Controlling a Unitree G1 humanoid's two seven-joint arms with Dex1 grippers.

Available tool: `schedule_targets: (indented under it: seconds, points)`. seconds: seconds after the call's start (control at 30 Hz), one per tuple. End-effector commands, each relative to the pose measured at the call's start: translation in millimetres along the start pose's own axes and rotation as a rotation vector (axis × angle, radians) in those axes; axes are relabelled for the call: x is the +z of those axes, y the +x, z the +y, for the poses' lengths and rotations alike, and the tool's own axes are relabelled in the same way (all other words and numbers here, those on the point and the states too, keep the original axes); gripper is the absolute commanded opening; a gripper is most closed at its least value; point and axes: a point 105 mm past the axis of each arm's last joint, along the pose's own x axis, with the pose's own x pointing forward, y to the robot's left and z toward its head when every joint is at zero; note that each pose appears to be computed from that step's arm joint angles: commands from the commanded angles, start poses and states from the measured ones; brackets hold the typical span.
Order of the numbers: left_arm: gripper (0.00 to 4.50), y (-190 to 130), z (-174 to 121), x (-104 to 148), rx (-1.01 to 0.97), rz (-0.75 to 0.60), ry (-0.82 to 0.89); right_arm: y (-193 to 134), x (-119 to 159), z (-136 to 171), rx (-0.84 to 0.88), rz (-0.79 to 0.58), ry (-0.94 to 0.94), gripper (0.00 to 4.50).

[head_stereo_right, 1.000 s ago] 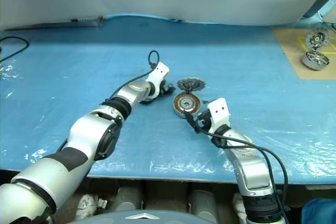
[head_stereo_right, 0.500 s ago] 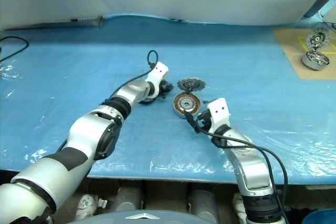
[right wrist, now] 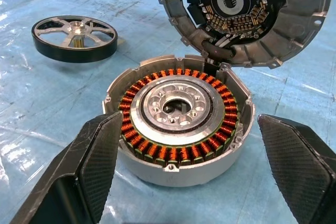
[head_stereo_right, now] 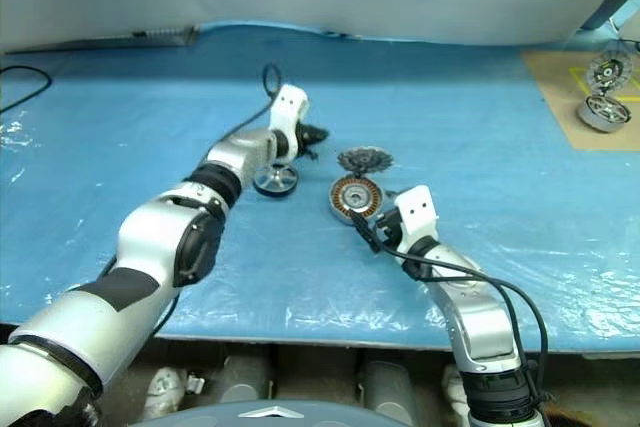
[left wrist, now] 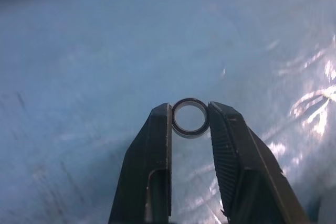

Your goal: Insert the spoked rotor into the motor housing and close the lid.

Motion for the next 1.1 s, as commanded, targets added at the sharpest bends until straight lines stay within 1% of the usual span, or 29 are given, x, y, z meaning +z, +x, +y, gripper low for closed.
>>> schedule_targets:
  seconds: [0.03,0.13,0.23,0.3,0.37,0.43,0.5,0.6,0.67,0.8,0.9,1.03,1.1]
  points:
    - [0.69,-14,14,50,-0.002,-0.142,0.013,0,13,4,0.021,-0.046,-0.01,4.39]
    - [0.69,-31,27,68,-0.027,-0.191,0.033,1,14,6,0.027,-0.049,-0.004,4.39]
    - [0.69,-48,36,70,-0.087,-0.199,0.067,2,14,7,0.031,-0.05,-0.001,4.39]
    - [0.69,-63,38,61,-0.154,-0.182,0.114,2,14,7,0.032,-0.051,0.002,4.39]
    - [0.69,-83,34,43,-0.239,-0.15,0.181,1,14,7,0.032,-0.055,0.01,4.39]
    - [0.69,-100,22,29,-0.32,-0.133,0.213,0,16,6,0.033,-0.071,0.02,4.39]
    - [0.69,-111,14,20,-0.354,-0.123,0.219,-2,20,5,0.033,-0.089,0.022,4.39]
    - [0.69,-130,-3,-3,-0.433,-0.094,0.279,-7,26,3,0.03,-0.129,0.018,4.39]
    - [0.69,-139,-19,-19,-0.476,-0.081,0.31,-13,24,2,0.033,-0.131,-0.013,4.39]
    - [0.69,-138,-52,-29,-0.528,-0.119,0.357,-24,19,3,0.036,-0.148,-0.035,4.39]
    - [0.69,-129,-68,-36,-0.54,-0.105,0.367,-27,13,3,0.03,-0.141,-0.039,4.39]
    - [0.69,-103,-91,-39,-0.513,-0.122,0.429,-30,3,3,0.02,-0.109,-0.056,4.39]
    - [0.69,-95,-99,-39,-0.508,-0.13,0.454,-29,0,2,0.013,-0.102,-0.059,4.39]
